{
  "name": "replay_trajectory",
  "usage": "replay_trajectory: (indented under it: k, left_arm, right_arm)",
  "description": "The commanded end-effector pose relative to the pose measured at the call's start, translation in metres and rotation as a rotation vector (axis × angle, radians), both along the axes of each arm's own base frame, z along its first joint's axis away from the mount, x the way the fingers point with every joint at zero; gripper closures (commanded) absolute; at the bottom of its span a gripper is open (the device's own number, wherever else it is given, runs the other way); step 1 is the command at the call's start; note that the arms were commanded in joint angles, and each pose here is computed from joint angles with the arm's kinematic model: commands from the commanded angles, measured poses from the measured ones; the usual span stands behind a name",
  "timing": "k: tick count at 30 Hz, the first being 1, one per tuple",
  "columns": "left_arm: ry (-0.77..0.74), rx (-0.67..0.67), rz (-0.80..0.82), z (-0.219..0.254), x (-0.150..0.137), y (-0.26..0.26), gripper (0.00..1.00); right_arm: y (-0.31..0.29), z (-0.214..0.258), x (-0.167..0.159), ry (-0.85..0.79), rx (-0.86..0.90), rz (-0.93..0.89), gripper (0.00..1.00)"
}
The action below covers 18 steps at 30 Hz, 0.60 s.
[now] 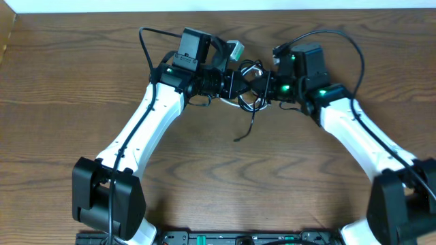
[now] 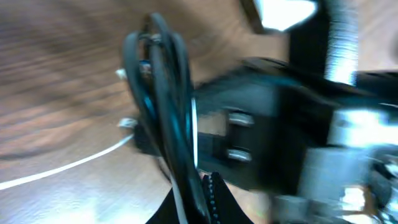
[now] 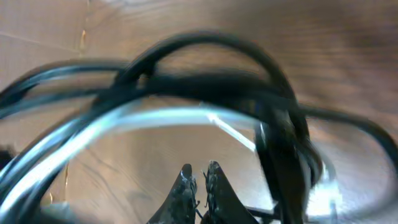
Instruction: Untangle cables
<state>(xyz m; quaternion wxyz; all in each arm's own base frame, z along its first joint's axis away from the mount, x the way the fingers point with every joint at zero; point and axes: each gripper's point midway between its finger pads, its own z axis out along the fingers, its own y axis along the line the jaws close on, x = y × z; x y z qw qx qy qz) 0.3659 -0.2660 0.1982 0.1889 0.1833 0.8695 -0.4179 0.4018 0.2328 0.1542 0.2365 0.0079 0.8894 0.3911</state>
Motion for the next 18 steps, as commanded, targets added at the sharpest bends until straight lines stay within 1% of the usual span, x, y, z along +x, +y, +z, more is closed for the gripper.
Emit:
replay_trajectory:
  k: [1, 2, 3, 4, 5, 6, 8, 12, 18]
  left_arm:
    - [0.009, -0.128, -0.105, 0.023, -0.016, -0.012, 0.93]
    - [0.015, -0.143, -0.108, 0.025, -0.017, -0.014, 0.93]
    - [0.017, -0.152, -0.107, 0.027, -0.016, -0.014, 0.93]
    - [0.022, -0.156, -0.098, 0.028, -0.015, -0.015, 0.93]
    - [0.018, -0.159, -0.098, 0.029, -0.014, -0.015, 0.92]
    - [0.015, -0.161, -0.096, 0.03, -0.013, -0.015, 0.93]
    - [0.008, -0.159, -0.091, 0.03, -0.011, -0.015, 0.93]
    - [0.0, -0.137, -0.053, 0.026, -0.003, -0.006, 0.93]
    - [-0.004, -0.135, -0.009, 0.026, 0.009, 0.01, 0.93]
  right_arm:
    - [0.005, -0.017, 0.011, 0.027, 0.011, -0.021, 0.99]
    - [0.007, -0.017, 0.012, 0.024, 0.023, -0.019, 0.95]
    - [0.009, -0.015, 0.013, 0.015, 0.035, -0.009, 0.83]
    - [0.011, -0.013, 0.013, 0.011, 0.045, 0.0, 0.66]
    - [0.012, -0.011, 0.012, 0.008, 0.057, 0.012, 0.53]
    - [0.012, -0.007, 0.011, 0.008, 0.071, 0.021, 0.48]
    - [0.01, 0.0, 0.009, 0.008, 0.101, 0.039, 0.44]
    - [-0.005, 0.027, 0.007, -0.01, 0.164, 0.052, 0.43]
    - [-0.042, 0.068, 0.0, -0.06, 0.171, -0.014, 0.43]
